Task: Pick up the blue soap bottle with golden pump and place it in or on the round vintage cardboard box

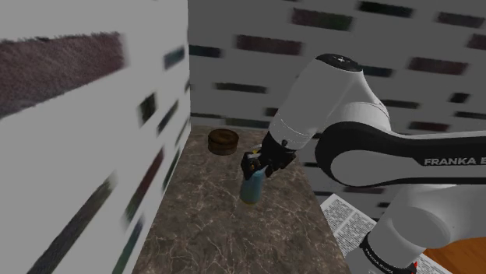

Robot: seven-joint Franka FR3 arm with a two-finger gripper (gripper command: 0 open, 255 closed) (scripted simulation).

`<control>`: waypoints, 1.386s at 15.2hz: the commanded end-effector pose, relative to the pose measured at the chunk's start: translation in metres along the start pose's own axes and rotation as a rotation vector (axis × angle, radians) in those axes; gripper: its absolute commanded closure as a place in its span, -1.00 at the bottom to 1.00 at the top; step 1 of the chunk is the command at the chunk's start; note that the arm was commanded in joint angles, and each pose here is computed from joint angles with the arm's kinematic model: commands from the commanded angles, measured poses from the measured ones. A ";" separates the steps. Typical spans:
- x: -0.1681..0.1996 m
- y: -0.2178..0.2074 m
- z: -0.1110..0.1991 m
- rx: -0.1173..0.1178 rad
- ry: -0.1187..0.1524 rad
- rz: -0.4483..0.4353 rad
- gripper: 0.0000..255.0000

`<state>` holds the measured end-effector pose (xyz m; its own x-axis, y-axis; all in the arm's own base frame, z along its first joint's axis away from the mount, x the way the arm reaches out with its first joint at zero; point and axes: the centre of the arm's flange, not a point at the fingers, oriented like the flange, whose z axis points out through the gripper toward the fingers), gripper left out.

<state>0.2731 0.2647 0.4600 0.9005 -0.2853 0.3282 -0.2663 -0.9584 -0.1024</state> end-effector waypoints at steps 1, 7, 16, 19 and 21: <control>0.004 0.000 -0.010 0.000 0.000 0.000 1.00; 0.025 0.000 -0.029 0.000 0.000 0.000 1.00; 0.138 0.019 0.001 0.000 0.000 0.000 1.00; 0.176 0.025 0.011 0.000 0.000 0.000 1.00; 0.201 0.029 0.017 0.000 0.000 0.000 1.00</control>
<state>0.4394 0.1857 0.5042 0.9006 -0.2857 0.3275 -0.2668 -0.9583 -0.1024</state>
